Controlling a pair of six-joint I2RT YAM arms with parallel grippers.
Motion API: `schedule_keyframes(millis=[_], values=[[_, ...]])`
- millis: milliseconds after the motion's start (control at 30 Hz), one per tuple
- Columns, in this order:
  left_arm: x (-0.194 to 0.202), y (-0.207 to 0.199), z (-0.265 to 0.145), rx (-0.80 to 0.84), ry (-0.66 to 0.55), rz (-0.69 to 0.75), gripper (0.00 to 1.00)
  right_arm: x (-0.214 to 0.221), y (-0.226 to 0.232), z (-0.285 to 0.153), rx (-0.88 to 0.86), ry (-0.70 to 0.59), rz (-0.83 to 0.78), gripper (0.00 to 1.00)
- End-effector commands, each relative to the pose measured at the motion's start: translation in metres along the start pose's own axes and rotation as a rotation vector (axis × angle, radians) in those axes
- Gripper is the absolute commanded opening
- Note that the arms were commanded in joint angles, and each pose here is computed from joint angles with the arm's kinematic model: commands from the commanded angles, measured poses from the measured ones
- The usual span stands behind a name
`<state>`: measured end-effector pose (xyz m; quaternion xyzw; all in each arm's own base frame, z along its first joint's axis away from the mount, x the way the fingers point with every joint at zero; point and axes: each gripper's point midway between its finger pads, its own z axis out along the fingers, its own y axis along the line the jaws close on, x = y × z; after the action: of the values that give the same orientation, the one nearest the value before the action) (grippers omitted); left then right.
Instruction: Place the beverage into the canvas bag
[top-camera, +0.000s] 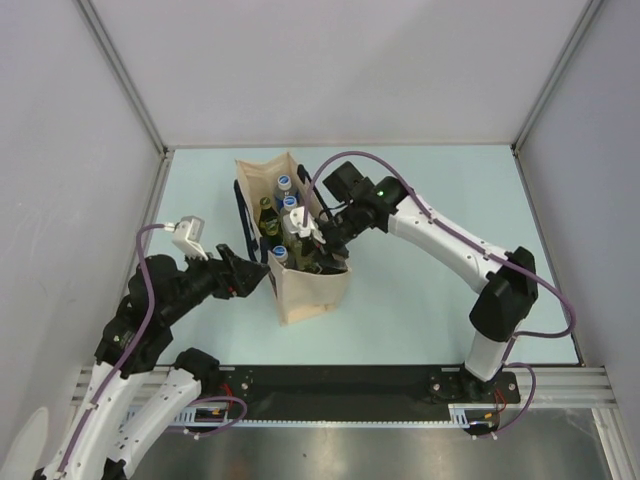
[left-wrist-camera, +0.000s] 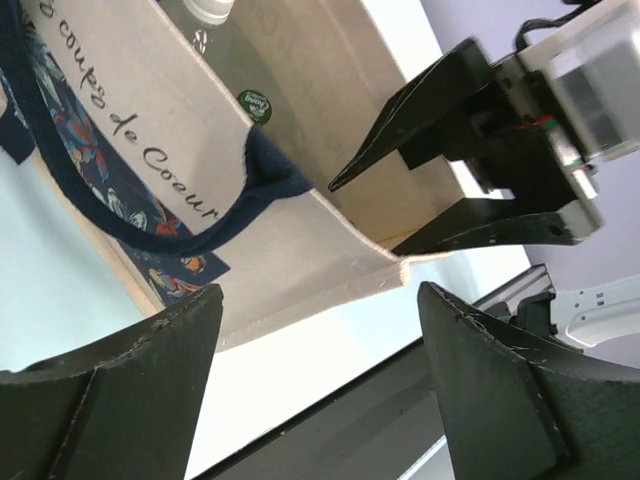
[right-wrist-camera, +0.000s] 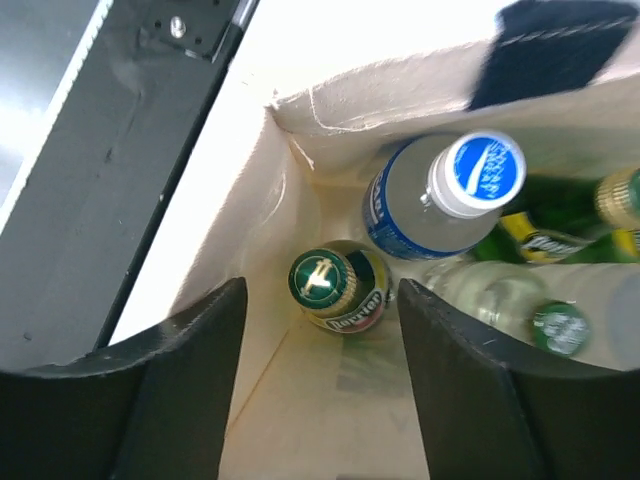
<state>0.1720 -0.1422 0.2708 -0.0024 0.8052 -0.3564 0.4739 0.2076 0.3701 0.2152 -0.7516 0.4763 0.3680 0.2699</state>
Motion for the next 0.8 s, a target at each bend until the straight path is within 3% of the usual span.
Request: schedule_keyframes(millis=[0,167,267,300,367,500,633,767], values=[[-0.018,-0.011,-0.006,0.018,-0.047,0.019,0.84,-0.067,0.019,-0.044,0.043,-0.12,-0.073,0.71],[-0.02,-0.012,-0.004,0.017,-0.039,0.019,0.84,-0.099,0.012,-0.072,0.129,-0.18,-0.066,0.72],[-0.024,-0.012,-0.006,0.012,-0.055,0.028,0.84,-0.116,-0.011,-0.098,0.286,-0.229,0.002,0.74],[-0.024,-0.012,-0.007,0.009,-0.057,0.03,0.84,-0.115,-0.012,-0.104,0.323,-0.254,0.133,0.78],[-0.025,-0.009,-0.007,-0.003,-0.063,0.029,0.85,-0.108,-0.037,-0.123,0.472,-0.285,0.243,0.79],[-0.029,-0.005,-0.008,-0.034,-0.089,0.016,0.84,-0.065,-0.041,-0.119,0.582,-0.292,0.576,0.79],[-0.036,-0.001,-0.009,-0.065,-0.121,0.003,0.85,-0.042,-0.031,-0.113,0.644,-0.289,0.723,0.83],[-0.039,0.003,-0.009,-0.088,-0.138,-0.015,0.85,-0.024,-0.03,-0.098,0.643,-0.288,0.87,0.79]])
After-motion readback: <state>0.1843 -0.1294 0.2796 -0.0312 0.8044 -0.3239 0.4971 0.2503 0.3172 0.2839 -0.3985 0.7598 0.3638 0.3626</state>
